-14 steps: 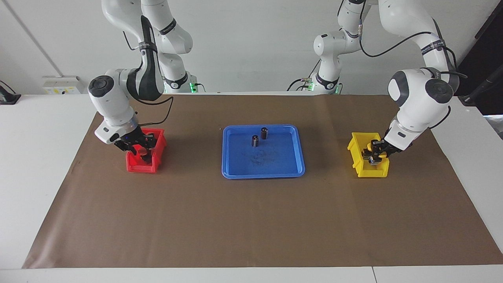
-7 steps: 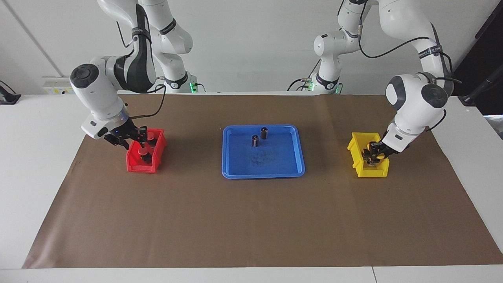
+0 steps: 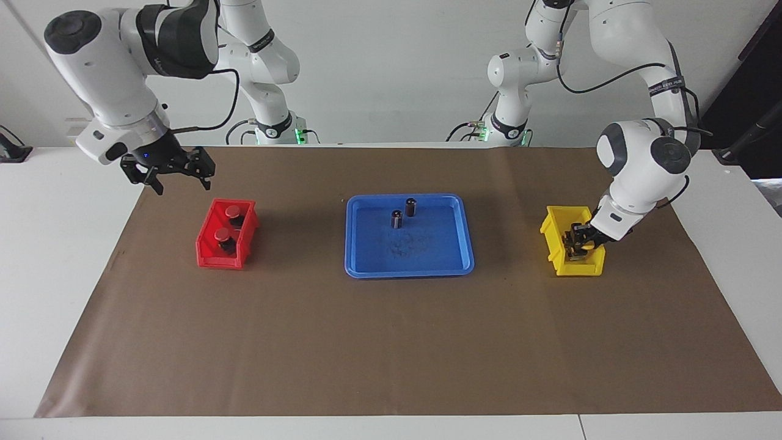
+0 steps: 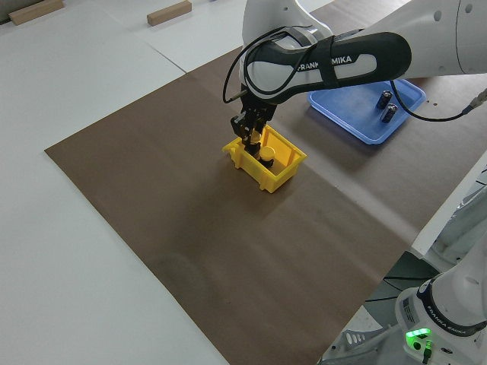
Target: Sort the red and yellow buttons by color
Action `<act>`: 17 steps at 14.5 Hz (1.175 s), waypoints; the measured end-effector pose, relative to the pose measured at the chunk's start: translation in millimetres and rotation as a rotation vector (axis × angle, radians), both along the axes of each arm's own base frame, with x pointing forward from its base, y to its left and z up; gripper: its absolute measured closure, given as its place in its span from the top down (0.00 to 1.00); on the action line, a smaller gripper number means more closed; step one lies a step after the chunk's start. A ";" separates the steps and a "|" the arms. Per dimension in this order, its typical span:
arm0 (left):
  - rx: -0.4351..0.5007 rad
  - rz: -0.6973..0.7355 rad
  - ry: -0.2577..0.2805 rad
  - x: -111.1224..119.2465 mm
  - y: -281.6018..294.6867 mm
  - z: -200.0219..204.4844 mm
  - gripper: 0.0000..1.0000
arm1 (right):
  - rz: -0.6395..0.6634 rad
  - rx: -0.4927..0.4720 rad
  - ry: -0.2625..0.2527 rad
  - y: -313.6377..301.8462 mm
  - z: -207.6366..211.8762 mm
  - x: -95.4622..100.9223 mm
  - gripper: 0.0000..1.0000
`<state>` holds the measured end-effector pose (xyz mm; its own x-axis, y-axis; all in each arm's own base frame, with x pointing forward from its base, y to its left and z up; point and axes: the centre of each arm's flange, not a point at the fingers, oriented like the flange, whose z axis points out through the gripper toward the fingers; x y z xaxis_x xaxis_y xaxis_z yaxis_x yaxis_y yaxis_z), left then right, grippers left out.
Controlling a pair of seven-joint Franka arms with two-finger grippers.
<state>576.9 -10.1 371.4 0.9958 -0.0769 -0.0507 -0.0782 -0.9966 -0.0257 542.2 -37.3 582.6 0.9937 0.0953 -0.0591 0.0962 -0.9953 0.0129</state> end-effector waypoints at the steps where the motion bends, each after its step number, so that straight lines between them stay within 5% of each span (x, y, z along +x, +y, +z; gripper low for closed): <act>1: 0.000 -0.001 0.002 -0.6 -1.0 -0.9 0.49 | -0.010 0.000 0.016 -0.9 6.6 -3.2 1.00; 8: 0.000 -0.002 0.001 -0.5 -2.0 1.1 0.54 | -0.081 0.002 0.036 -35.2 6.7 -7.0 1.00; 12: -0.009 0.020 0.054 6.7 -1.4 58.7 0.57 | -0.081 0.003 0.035 -35.7 6.6 -6.0 1.00; 16: -0.002 0.024 0.019 2.3 -2.2 113.1 0.98 | -0.076 0.003 0.039 -33.0 3.8 -3.9 1.00; 17: 0.001 0.023 0.011 -3.0 -3.5 125.3 1.00 | -0.080 0.003 0.038 -35.6 4.2 -4.2 1.00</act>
<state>574.0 -13.7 496.7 0.9966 -0.0542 -0.0615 -0.0559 -0.9981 -0.0263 538.0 -72.9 586.8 0.9952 0.0155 -0.0962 0.0162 -0.9998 0.0073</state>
